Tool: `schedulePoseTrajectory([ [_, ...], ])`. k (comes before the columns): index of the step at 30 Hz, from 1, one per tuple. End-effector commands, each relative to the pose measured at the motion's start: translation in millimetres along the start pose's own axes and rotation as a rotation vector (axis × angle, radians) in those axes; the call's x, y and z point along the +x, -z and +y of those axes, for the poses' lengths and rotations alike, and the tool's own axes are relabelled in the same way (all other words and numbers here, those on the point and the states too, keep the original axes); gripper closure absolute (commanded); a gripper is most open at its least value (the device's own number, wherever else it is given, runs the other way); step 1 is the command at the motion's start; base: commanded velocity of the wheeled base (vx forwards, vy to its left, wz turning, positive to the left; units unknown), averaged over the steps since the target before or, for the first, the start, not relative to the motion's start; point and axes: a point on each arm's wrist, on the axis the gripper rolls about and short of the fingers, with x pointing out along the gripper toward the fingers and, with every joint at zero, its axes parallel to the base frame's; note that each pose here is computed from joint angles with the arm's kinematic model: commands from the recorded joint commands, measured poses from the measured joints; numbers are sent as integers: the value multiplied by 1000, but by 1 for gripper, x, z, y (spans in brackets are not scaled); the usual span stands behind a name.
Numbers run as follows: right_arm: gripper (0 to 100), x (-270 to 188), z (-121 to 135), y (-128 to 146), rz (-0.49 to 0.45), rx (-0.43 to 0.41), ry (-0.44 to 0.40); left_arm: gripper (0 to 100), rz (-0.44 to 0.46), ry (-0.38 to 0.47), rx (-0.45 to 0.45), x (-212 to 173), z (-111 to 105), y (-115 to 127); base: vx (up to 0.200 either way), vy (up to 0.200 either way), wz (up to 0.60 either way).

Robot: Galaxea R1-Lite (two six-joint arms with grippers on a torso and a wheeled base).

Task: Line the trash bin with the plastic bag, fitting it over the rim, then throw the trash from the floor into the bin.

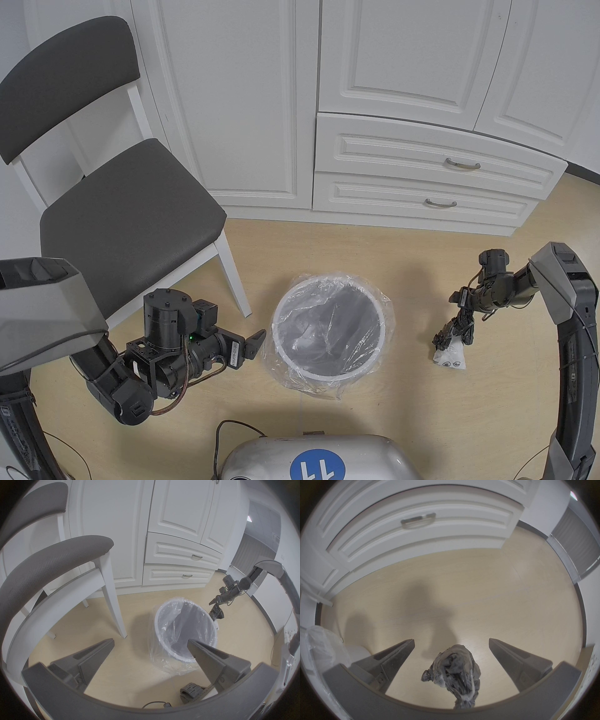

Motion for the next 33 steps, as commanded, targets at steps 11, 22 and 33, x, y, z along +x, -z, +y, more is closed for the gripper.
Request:
schedulePoseTrajectory([
  [11,0,41,-7,41,105,67,-17,0,-103,1,12,-28,1,-24,0,0,0],
  [22,100,-36,6,0,36,-1,-52,0,-138,-2,26,-36,2,-32,0,0,0],
  [33,100,-241,28,-32,-209,-202,-173,0,-226,-3,24,-58,4,-52,0,0,0],
])
